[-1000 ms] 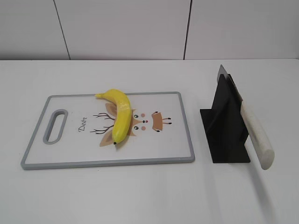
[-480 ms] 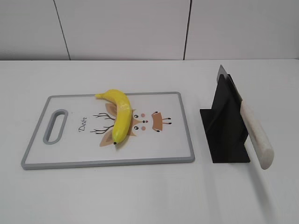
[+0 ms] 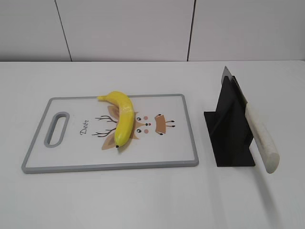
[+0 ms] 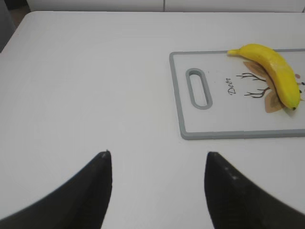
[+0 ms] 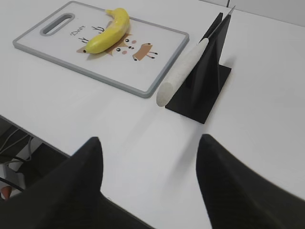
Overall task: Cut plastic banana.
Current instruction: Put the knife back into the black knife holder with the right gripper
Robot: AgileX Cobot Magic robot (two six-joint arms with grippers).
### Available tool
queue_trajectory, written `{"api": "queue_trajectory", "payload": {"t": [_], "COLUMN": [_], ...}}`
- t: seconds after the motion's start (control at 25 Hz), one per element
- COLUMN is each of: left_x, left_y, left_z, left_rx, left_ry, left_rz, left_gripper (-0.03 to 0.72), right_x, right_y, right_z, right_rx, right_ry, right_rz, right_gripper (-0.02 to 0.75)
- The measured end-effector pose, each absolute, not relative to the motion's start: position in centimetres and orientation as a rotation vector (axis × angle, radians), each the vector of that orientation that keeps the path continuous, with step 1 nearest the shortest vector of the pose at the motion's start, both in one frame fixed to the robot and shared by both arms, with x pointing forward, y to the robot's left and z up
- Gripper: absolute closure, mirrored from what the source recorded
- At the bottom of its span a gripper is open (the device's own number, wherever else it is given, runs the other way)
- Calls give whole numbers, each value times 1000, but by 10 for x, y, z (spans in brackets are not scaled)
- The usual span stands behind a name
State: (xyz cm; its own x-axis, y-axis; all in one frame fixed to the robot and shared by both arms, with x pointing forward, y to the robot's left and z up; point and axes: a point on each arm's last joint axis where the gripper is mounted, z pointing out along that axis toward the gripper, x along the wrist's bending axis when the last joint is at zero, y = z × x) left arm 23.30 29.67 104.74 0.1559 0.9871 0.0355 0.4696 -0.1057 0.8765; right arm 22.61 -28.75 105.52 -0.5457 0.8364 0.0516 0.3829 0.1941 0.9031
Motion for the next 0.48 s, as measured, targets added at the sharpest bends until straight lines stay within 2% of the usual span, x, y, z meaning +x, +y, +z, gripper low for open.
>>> {"api": "queue_trajectory", "payload": {"t": [0.48], "left_x": [233], "left_y": [296], "left_z": [1047], "left_rx": [1659], "left_ry": [1457], "left_rz": [902], "left_gripper": [108], "right_x": [226], "right_y": [-287], "right_z": [1055], "right_rx": [1142], "right_ry": [2016], "right_rz": [1317], "right_gripper": [262]}}
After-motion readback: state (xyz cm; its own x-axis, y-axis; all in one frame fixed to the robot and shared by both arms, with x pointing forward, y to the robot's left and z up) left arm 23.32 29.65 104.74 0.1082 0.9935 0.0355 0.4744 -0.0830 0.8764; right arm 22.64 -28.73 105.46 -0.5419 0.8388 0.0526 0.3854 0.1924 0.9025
